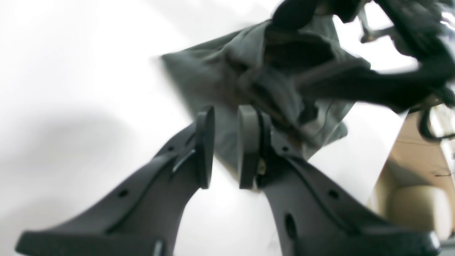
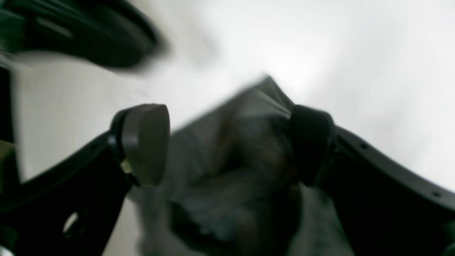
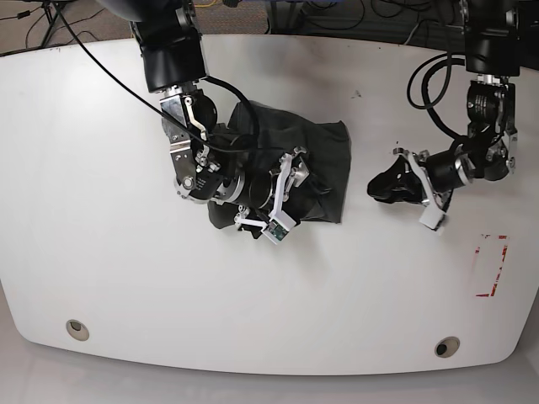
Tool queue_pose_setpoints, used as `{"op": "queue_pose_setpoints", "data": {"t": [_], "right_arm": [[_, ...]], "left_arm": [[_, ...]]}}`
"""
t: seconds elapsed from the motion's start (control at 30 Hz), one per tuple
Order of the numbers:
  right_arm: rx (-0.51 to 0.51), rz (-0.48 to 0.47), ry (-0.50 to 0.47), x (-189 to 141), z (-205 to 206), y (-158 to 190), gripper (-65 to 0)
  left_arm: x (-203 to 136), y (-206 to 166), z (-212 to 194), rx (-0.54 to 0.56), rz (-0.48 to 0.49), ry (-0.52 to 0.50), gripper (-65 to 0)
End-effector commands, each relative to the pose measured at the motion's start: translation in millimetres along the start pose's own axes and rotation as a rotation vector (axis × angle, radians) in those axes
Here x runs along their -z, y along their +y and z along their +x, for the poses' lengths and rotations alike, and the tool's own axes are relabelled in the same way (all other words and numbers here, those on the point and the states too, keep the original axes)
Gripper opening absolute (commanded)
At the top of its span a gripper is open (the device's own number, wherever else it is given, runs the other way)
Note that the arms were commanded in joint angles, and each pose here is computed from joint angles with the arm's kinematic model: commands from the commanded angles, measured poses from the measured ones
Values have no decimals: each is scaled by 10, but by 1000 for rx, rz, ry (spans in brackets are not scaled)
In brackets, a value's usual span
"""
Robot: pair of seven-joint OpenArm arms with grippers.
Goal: Layout the t-shirt on the table in an organized manner, then fold the t-shirt properly
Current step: 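Release the bundle with the left gripper and press the bundle with the right gripper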
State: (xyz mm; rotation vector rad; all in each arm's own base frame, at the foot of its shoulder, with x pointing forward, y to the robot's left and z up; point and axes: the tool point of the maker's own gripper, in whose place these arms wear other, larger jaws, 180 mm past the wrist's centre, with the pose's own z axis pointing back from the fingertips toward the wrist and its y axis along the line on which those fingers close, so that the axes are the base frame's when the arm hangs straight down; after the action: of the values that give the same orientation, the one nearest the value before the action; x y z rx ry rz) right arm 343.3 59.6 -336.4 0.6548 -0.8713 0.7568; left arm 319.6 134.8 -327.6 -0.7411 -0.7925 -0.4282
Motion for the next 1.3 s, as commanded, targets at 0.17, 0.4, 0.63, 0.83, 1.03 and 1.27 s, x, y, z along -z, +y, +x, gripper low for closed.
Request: {"op": "queue_pose_setpoints", "data": {"t": [0.17, 0.4, 0.63, 0.83, 1.03, 1.27], "right_arm": [[-16, -5, -101, 66, 329, -156, -141], [-1, -28, -73, 154, 217, -321, -141], [-1, -40, -55, 196, 103, -345, -141], [-1, -25, -37, 229, 15, -264, -151], [-9, -17, -30, 248, 2, -232, -401], [-11, -17, -31, 243, 10, -227, -650]], "left_arm": [[-387, 124, 43, -8, 76, -78, -547], [-520, 170, -101, -40, 113, -76, -547], [-529, 172, -154, -50, 116, -68, -547], [-552, 197, -162, -48, 122, -61, -547], [-581, 221, -140, -37, 129, -56, -547], [-581, 222, -142, -37, 130, -54, -547]]}}
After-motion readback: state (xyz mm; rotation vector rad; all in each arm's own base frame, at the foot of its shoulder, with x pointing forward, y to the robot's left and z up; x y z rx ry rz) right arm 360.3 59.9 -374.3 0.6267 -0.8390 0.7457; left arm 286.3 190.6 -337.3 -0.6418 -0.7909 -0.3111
